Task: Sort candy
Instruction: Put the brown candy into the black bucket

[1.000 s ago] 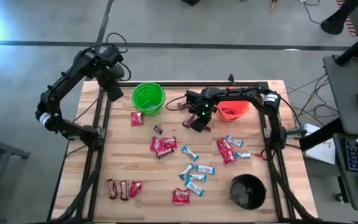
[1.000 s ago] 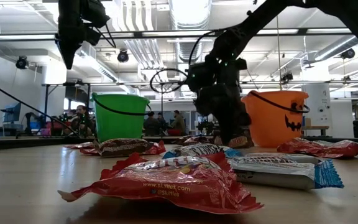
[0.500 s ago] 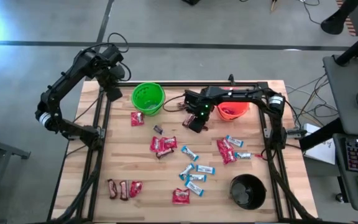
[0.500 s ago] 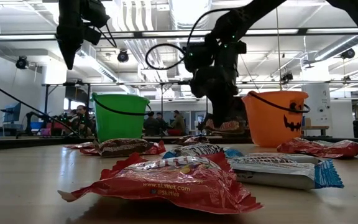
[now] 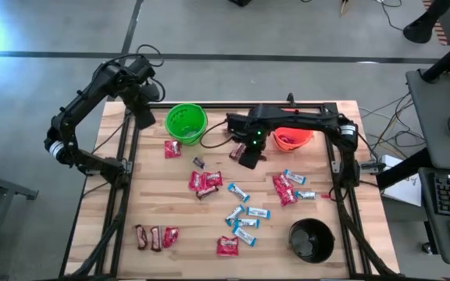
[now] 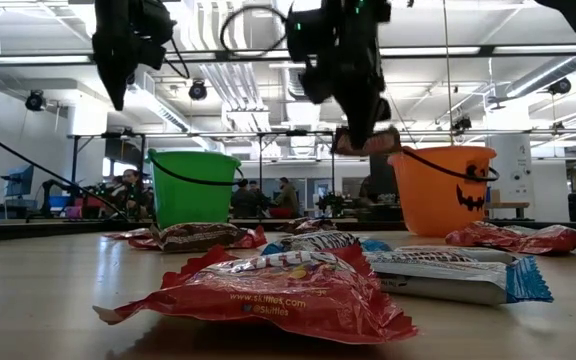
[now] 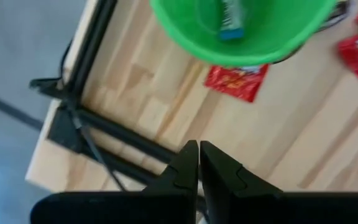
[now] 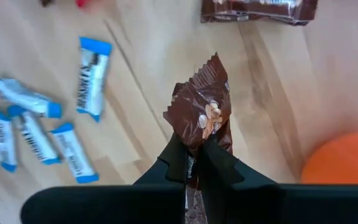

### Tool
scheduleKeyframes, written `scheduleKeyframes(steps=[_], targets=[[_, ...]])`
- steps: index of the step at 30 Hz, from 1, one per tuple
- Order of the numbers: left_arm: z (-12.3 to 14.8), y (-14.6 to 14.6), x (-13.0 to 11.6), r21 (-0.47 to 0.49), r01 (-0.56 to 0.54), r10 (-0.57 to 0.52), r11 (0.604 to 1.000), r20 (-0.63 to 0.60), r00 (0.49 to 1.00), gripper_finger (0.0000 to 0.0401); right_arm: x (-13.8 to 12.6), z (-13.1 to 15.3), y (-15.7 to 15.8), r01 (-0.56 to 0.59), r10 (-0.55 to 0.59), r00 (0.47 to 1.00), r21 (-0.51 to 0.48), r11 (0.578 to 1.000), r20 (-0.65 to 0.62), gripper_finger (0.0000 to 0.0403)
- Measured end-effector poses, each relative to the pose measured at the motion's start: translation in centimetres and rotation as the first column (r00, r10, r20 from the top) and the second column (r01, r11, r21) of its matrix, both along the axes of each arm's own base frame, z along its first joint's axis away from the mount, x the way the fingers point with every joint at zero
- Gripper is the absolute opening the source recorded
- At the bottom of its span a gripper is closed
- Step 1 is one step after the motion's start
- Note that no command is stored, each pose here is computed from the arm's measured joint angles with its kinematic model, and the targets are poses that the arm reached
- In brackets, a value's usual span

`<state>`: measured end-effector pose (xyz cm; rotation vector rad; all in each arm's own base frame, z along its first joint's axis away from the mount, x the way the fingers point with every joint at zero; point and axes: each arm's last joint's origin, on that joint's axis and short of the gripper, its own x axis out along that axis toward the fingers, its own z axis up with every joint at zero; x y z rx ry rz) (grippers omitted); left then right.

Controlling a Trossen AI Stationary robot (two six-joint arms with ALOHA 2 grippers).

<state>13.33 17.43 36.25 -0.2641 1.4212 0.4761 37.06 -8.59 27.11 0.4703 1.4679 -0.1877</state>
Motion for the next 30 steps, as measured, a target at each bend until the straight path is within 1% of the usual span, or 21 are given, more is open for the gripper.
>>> scheduleKeyframes(steps=[4, 7, 10, 12, 18, 22, 24, 30], targets=[[0.0, -0.1, 0.2, -0.034, 0.037, -0.035, 0.999, 0.051, 0.998, 0.0000, 0.3, 2.6, 1.6, 0.015, -0.015, 0.999, -0.005, 1.000, 0.039, 0.0011], [0.0, -0.2, 0.3, -0.063, 0.073, -0.067, 0.995, 0.096, 0.993, 0.0000, 0.1, 4.3, 3.2, 0.027, -0.027, 0.999, -0.006, 1.000, 0.043, 0.0011], [0.1, -0.3, 0.4, -0.086, 0.106, -0.094, 0.991, 0.139, 0.986, 0.0000, -0.5, 5.7, 5.2, 0.029, -0.028, 0.999, -0.041, 0.999, 0.040, 0.0011], [0.1, -0.4, 0.5, -0.094, 0.121, -0.105, 0.988, 0.159, 0.982, 0.0000, -1.0, 6.4, 6.4, 0.037, -0.035, 0.999, -0.039, 0.999, 0.041, 0.0011], [0.3, -0.8, 0.6, -0.091, 0.140, -0.123, 0.986, 0.171, 0.978, 0.0000, -2.5, 7.9, 10.0, 0.076, -0.073, 0.997, -0.079, 0.994, 0.040, 0.0011], [0.5, -1.3, 0.8, -0.112, 0.172, -0.144, 0.979, 0.224, 0.964, 0.0000, -3.7, 8.6, 12.5, 0.109, -0.107, 0.994, -0.100, 0.989, 0.022, 0.0011], [0.6, -1.7, 1.0, -0.118, 0.191, -0.158, 0.974, 0.246, 0.956, 0.0000, -4.2, 9.0, 13.8, 0.127, -0.125, 0.992, -0.095, 0.987, 0.034, 0.0011], [0.9, -2.7, 1.5, -0.108, 0.243, -0.209, 0.964, 0.259, 0.943, 0.0000, -5.3, 9.1, 18.2, 0.180, -0.178, 0.984, -0.091, 0.979, 0.032, 0.0011]])
